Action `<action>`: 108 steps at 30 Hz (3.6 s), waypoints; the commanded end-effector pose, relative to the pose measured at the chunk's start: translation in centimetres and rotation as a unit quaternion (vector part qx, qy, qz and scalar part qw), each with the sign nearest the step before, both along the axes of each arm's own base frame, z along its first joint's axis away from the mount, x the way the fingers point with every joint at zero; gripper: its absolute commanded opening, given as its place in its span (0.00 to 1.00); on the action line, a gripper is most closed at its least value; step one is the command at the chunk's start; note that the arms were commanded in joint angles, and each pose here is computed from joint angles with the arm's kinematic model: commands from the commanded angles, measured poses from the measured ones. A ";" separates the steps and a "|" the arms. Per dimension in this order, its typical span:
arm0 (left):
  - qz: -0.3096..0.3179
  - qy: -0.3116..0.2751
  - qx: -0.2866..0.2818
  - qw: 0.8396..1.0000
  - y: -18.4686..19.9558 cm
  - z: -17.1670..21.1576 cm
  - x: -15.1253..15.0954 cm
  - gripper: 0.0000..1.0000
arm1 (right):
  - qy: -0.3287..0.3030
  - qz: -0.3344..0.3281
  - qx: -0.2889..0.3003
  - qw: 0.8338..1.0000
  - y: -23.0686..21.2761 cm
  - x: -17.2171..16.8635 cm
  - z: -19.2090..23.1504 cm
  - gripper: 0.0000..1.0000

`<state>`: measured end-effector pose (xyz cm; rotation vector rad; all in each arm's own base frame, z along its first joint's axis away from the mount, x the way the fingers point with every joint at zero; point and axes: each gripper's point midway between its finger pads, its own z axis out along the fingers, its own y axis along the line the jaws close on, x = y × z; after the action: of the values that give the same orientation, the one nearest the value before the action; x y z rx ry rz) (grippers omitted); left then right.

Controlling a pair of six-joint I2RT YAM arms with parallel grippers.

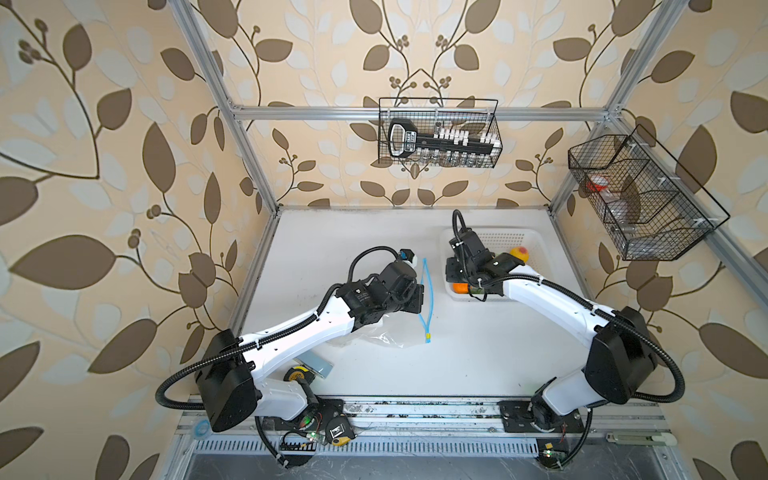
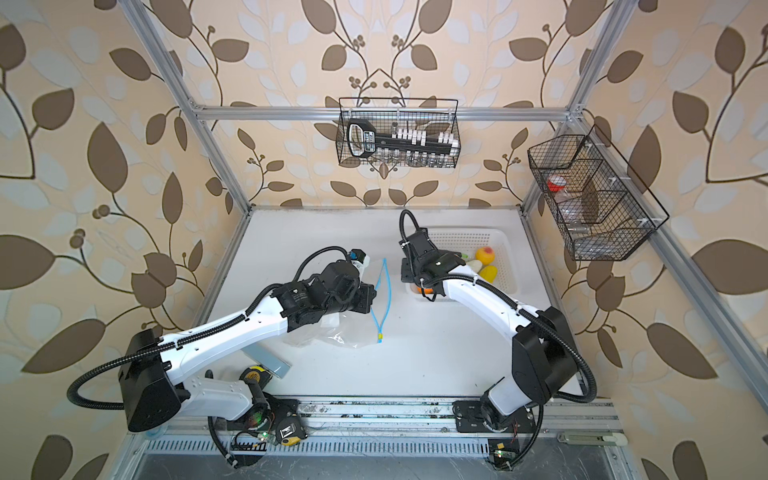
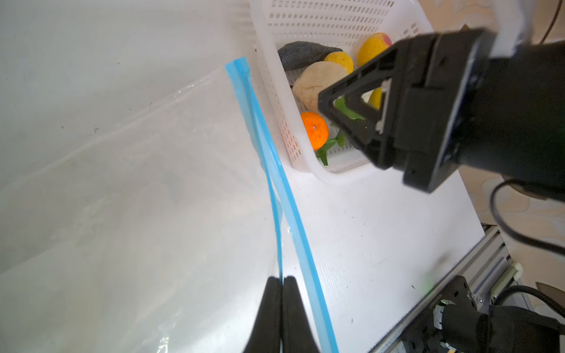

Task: Place the food in the zip-top bag and seal the zipper
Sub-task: 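Move the right gripper over the fruit basket while the left gripper holds the bag, then lower the right gripper into the basket and grasp the white cabbage, then lift the white cabbage with the right gripper and carry it toward the bag opening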

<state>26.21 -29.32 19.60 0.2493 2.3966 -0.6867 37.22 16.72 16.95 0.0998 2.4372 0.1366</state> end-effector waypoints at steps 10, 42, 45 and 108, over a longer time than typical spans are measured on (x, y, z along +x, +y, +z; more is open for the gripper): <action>-0.012 0.006 -0.035 0.999 -2.0 1.5 0.7 0.00 | -0.039 -0.206 0.022 0.978 -14.4 2.9 0.3 0.40; -0.014 0.006 -0.017 1.000 -1.9 1.1 0.9 0.00 | 0.106 -0.333 0.101 0.931 -18.8 5.5 -9.9 0.59; -0.015 0.005 -0.017 1.000 -1.9 1.1 0.9 0.00 | 0.101 -0.332 0.110 0.931 -18.7 6.4 -9.6 0.58; -0.008 -0.008 -0.043 0.999 -2.4 3.5 1.4 0.00 | -0.043 -0.305 0.262 0.915 -16.3 4.9 1.0 0.46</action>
<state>26.69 -31.15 19.10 0.2736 2.4357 -0.7202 42.77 -0.51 15.11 1.0506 2.1976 0.3744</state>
